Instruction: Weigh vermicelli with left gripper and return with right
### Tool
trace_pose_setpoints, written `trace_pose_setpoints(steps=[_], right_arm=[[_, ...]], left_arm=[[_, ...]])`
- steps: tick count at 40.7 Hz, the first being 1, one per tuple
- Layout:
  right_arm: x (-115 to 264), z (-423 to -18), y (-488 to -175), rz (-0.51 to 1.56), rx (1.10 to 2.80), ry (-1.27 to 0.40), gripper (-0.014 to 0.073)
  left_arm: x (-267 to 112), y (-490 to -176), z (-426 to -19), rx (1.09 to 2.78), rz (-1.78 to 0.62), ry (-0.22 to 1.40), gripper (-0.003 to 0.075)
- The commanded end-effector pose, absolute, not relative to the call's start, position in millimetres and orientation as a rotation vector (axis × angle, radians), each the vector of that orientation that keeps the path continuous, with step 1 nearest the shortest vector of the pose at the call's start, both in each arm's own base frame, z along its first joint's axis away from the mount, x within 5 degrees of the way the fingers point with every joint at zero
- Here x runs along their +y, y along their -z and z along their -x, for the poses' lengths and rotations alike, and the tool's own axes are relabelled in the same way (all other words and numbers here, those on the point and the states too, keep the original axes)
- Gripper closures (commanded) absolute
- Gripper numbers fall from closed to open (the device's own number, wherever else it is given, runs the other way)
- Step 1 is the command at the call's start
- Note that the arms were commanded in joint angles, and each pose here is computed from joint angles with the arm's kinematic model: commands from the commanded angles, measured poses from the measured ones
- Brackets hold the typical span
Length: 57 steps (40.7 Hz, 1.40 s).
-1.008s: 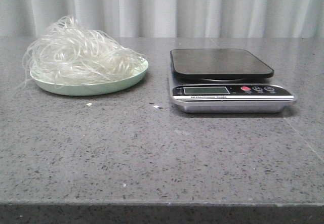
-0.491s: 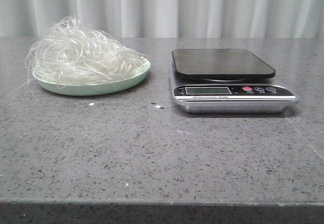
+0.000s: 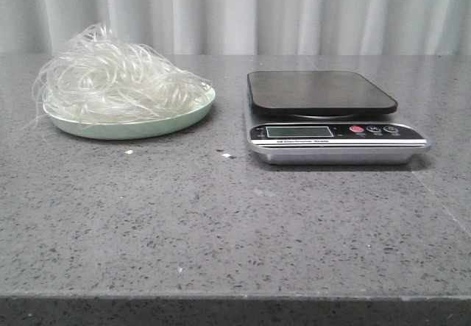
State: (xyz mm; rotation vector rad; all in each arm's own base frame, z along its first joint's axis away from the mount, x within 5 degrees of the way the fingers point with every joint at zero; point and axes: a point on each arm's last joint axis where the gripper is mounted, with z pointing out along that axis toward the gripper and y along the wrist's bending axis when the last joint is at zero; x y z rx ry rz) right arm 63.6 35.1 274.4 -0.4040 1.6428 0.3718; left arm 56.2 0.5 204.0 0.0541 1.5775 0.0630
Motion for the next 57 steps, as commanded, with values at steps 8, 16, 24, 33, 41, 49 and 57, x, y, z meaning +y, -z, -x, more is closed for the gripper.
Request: trace_pose_setpoints(steps=[8, 16, 24, 33, 41, 49, 57], right_arm=[[33.7, -64.5, -289.3, 0.377, 1.561, -0.361, 0.0445], [33.7, -64.5, -289.3, 0.377, 1.561, -0.361, 0.0445], [33.7, -64.5, -289.3, 0.377, 1.561, -0.361, 0.0445], [33.7, -64.5, -289.3, 0.377, 1.561, -0.361, 0.0445], [33.7, -64.5, -289.3, 0.377, 1.561, -0.361, 0.0445], [33.7, -64.6, -289.0, 0.377, 1.562, -0.361, 0.0445], [31.0, -66.1, -290.5, 0.383, 1.528, -0.291, 0.0445]], left_arm=[[0.1, -208.7, -54.6, 1.492, -0.03, -0.033, 0.0583], [0.1, -208.7, -54.6, 1.492, -0.03, -0.033, 0.0583], [0.1, -208.6, -54.7, 1.495, -0.03, -0.033, 0.0583], [0.1, -208.6, -54.7, 1.495, -0.03, -0.033, 0.0583], [0.1, -208.6, -54.7, 1.495, -0.03, -0.033, 0.0583], [0.1, -208.6, -54.7, 1.495, -0.03, -0.033, 0.0583], [0.1, -208.6, -54.7, 1.495, -0.03, -0.033, 0.0583]])
